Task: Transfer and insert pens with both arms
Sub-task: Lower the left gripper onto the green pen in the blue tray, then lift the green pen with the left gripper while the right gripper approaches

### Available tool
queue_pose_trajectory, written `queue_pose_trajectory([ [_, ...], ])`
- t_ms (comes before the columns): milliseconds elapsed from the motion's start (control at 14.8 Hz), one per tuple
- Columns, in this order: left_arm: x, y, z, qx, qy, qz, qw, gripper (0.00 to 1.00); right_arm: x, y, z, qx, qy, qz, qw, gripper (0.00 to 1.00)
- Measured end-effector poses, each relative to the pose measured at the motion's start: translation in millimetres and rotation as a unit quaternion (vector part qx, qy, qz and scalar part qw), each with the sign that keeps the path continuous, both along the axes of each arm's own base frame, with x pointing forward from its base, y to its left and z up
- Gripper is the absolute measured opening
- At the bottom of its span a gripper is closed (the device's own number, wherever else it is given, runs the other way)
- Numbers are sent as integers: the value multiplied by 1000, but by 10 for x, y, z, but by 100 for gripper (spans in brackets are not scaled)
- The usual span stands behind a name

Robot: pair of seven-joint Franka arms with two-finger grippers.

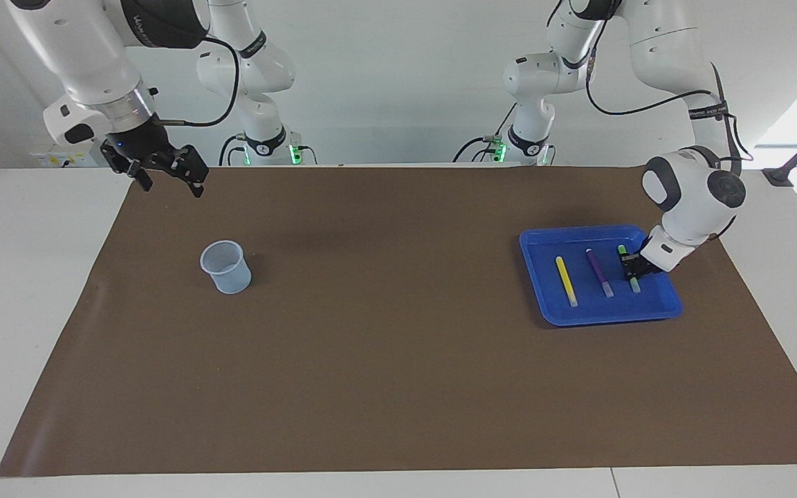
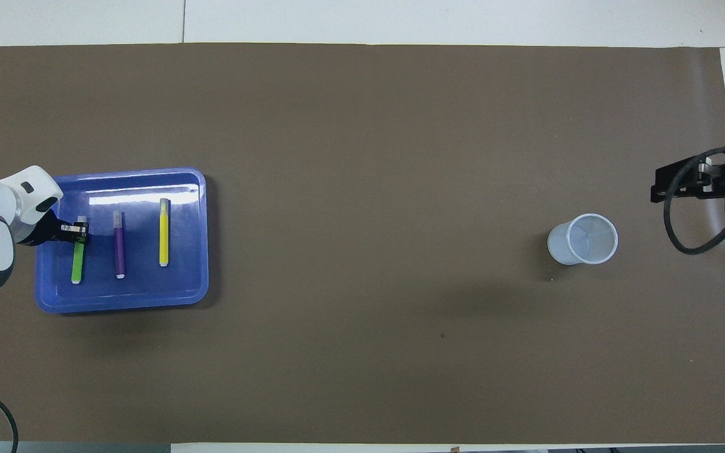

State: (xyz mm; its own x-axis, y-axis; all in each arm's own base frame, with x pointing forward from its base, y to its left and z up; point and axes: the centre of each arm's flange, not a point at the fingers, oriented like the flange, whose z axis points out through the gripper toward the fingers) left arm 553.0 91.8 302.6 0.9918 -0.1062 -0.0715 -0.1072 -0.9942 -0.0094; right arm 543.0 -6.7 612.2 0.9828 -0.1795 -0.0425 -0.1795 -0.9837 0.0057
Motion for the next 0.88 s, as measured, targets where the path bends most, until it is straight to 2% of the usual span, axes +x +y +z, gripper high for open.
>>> queue_pose_trajectory([
  [135, 37, 3, 60, -1, 0, 1, 1000, 16, 0, 0, 0, 0, 0, 0, 1000, 100],
  [608, 284, -71, 706, -25, 37, 34, 998, 16, 0, 26, 0, 0, 0, 2, 1000, 100],
  [743, 338, -161, 952, -30, 52, 65, 996, 16, 0, 34, 0, 0, 0, 3, 1000, 100],
  [878, 385, -373, 1275, -46, 65, 126, 989, 16, 0, 33, 0, 0, 0, 3, 1000, 100],
])
